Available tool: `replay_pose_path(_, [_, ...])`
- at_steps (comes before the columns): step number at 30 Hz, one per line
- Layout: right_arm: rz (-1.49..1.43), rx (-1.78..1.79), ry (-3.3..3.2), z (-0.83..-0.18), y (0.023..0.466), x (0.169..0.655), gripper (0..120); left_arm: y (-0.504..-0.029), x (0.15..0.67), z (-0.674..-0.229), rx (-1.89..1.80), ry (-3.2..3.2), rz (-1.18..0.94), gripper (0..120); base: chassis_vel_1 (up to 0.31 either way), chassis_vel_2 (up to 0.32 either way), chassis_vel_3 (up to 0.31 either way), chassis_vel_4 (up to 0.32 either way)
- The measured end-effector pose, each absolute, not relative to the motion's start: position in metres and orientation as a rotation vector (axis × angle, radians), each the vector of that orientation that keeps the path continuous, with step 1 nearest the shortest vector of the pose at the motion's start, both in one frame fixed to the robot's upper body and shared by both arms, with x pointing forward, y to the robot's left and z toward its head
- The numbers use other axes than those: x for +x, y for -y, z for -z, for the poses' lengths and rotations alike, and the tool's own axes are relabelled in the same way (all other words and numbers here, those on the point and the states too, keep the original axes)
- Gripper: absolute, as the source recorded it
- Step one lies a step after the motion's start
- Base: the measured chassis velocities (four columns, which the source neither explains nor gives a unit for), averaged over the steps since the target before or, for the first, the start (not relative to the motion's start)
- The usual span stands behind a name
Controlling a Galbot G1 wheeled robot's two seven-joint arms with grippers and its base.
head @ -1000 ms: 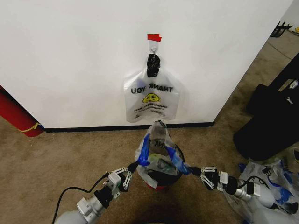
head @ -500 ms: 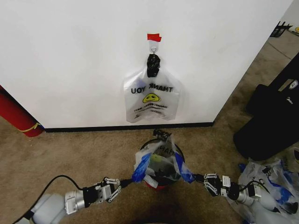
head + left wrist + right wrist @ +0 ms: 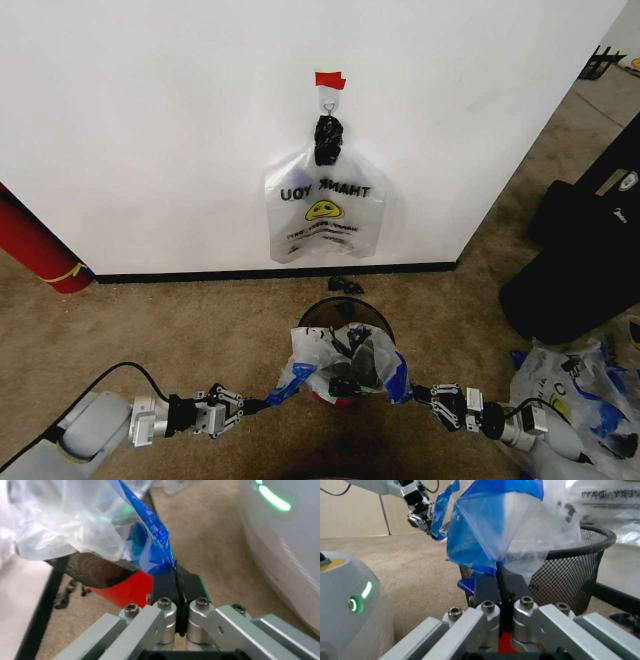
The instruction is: Pick up the garbage bag from the wall and place it over the trash bin.
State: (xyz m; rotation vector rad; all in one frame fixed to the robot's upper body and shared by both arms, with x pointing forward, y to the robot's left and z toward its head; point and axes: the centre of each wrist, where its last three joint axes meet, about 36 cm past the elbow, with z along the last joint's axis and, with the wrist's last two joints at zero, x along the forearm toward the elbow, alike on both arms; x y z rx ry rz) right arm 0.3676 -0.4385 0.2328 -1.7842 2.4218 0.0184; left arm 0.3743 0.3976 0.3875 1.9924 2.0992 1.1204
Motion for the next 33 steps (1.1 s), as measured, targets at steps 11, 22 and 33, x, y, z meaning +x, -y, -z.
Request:
replay_pose_path(11, [-0.047,-1.703,-2.513,-0.205,0.450,0.365,0,-0.412,0.396,-0.386,2.104,-2.047,-1.233,0,0.000,0.000,0.000,0.000])
replay_pose_path(22, [-0.352,-1.491,-2.504,-0.183,0.416,0.366,0,-0.407,0.406,-0.388,2.120,-2.057,-1.202,0,0.000,0.000,0.000,0.000])
replay_pose_path(33, [-0.482,-1.284,-2.545,-0.192,0.412,0.361,0,-0.403,0.411,-0.413,2.073,-2.094,-1.072,11,0.000,0.000,0.000,0.000])
